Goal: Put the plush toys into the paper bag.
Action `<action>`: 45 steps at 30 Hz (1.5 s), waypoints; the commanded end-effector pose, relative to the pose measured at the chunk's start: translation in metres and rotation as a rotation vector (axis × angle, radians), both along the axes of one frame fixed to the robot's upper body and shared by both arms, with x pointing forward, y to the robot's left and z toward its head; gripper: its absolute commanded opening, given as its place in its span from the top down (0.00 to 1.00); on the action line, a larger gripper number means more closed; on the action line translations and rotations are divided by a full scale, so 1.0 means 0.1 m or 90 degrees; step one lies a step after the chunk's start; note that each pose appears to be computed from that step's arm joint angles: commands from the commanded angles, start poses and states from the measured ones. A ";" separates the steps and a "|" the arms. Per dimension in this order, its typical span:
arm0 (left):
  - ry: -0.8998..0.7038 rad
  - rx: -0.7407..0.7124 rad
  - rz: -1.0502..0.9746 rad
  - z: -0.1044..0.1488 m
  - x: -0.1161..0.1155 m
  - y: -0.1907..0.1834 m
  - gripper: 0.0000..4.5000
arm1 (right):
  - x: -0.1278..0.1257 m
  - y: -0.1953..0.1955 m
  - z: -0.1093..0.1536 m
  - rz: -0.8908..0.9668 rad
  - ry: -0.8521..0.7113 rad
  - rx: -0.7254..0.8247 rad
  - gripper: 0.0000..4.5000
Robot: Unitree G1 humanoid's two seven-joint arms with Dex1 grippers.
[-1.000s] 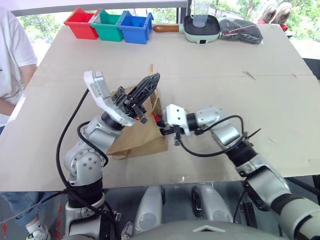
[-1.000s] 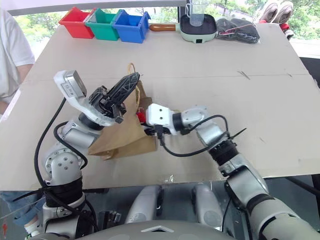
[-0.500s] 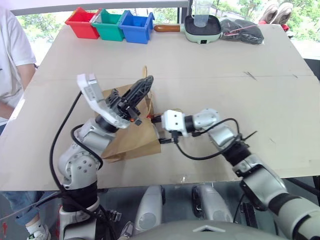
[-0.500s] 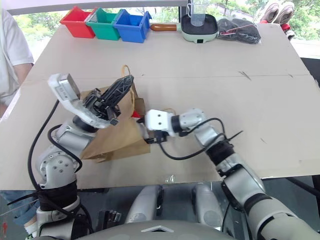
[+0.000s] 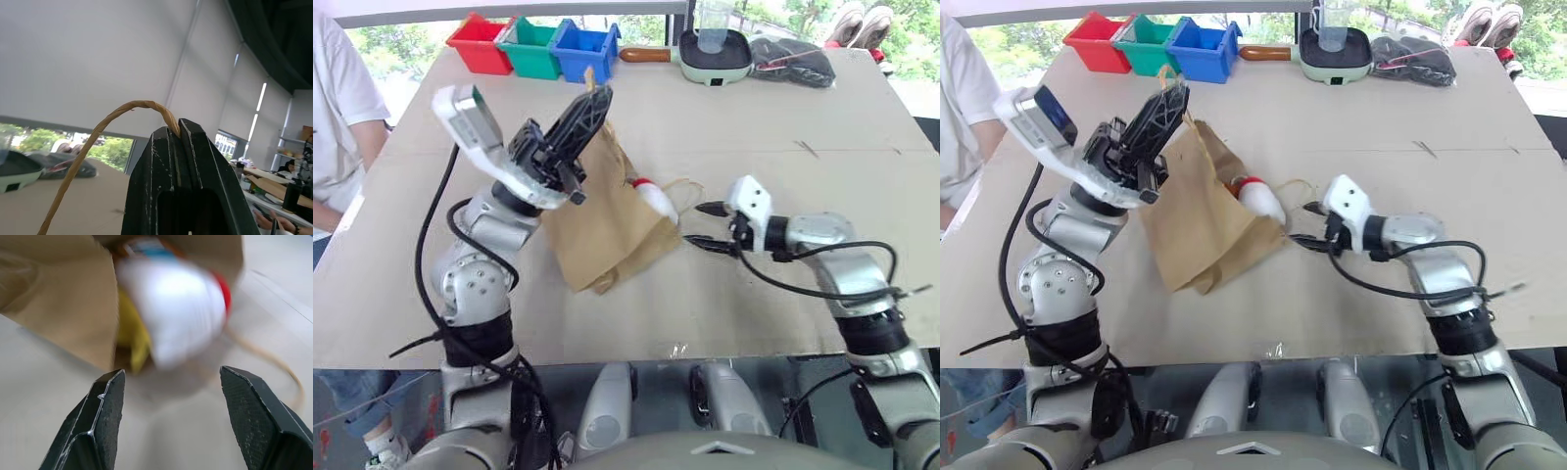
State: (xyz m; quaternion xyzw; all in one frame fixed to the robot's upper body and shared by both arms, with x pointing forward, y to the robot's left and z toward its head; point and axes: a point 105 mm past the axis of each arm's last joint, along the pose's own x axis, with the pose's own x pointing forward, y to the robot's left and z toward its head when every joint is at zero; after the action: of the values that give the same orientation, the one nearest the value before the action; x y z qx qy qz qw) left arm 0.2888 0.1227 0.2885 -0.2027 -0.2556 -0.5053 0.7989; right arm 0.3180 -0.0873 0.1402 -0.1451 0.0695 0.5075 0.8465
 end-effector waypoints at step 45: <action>0.063 0.062 0.194 -0.31 -0.70 0.64 1.00 | 0.46 0.37 0.36 -0.090 0.310 0.442 0.90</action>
State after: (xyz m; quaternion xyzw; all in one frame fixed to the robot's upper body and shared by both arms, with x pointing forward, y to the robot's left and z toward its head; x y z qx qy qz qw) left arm 0.2295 0.1887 0.2428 -0.1662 -0.1878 -0.3720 0.8937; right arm 0.3662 -0.0553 0.1567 0.2814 0.1391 0.4313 0.8458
